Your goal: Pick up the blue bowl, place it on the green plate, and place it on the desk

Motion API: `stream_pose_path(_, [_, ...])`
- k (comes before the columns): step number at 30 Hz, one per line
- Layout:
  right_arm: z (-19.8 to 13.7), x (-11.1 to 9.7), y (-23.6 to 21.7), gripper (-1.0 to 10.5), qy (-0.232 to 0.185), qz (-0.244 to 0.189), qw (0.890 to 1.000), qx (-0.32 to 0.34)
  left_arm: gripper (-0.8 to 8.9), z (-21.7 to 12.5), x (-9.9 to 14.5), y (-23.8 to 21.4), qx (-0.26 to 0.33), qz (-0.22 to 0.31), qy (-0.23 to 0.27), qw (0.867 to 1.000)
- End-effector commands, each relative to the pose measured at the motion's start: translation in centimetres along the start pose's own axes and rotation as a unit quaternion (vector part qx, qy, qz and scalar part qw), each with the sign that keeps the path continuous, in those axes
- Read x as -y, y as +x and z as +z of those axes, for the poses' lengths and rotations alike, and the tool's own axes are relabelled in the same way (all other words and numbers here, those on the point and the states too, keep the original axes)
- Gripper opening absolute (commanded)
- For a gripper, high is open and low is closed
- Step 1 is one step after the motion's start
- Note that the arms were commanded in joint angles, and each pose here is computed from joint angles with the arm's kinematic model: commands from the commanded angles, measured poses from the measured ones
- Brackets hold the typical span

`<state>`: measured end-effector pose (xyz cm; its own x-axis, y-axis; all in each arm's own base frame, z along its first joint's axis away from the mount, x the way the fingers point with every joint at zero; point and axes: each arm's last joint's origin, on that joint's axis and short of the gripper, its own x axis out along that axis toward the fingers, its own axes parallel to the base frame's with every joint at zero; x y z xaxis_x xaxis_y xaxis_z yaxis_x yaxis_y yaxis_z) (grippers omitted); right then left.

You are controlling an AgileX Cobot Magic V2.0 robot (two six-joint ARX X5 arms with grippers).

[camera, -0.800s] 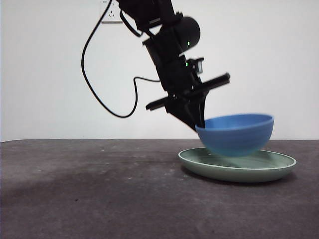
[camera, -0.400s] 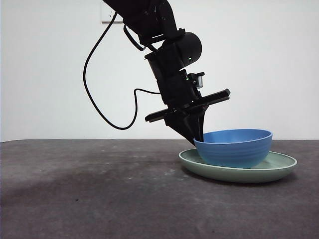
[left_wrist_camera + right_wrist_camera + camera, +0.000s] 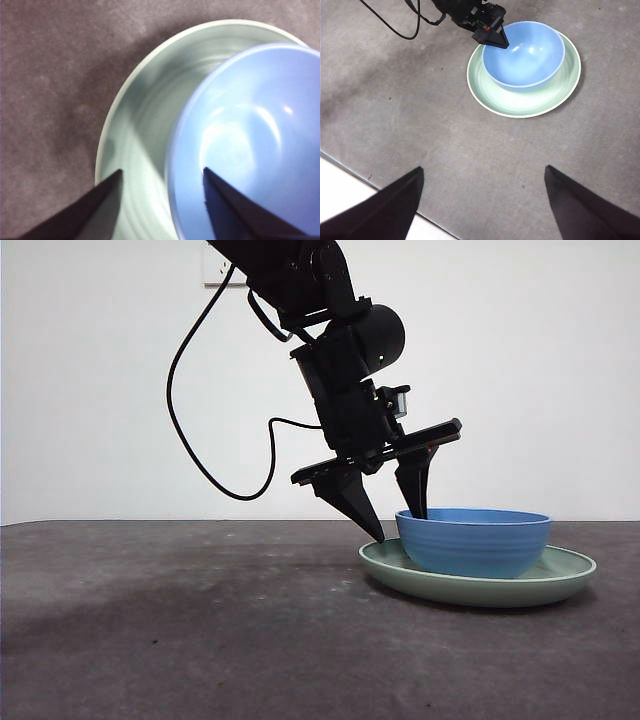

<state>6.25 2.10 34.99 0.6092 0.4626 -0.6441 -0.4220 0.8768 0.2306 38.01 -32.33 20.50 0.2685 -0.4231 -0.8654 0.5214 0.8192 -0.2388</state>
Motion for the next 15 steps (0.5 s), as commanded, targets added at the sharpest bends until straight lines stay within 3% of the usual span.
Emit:
stream_pose_path(1, [0.4,-0.1,-0.3,3.9,0.001,-0.001,1.000,0.010,2.85,0.5,0.4,0.1,0.003,-0.001,0.002,1.000])
stream_pose_path(11, [0.4,0.0,-0.3,3.9,0.001,-0.022,1.000,0.010,2.85,2.6,1.6,-4.9,0.016,-0.003,0.027,1.000])
stream_pose_path(15, [0.4,0.0,-0.3,3.9,0.001,-0.024,1.000,0.010,2.85,3.4,2.3,-8.8,0.054,-0.010,0.039,0.998])
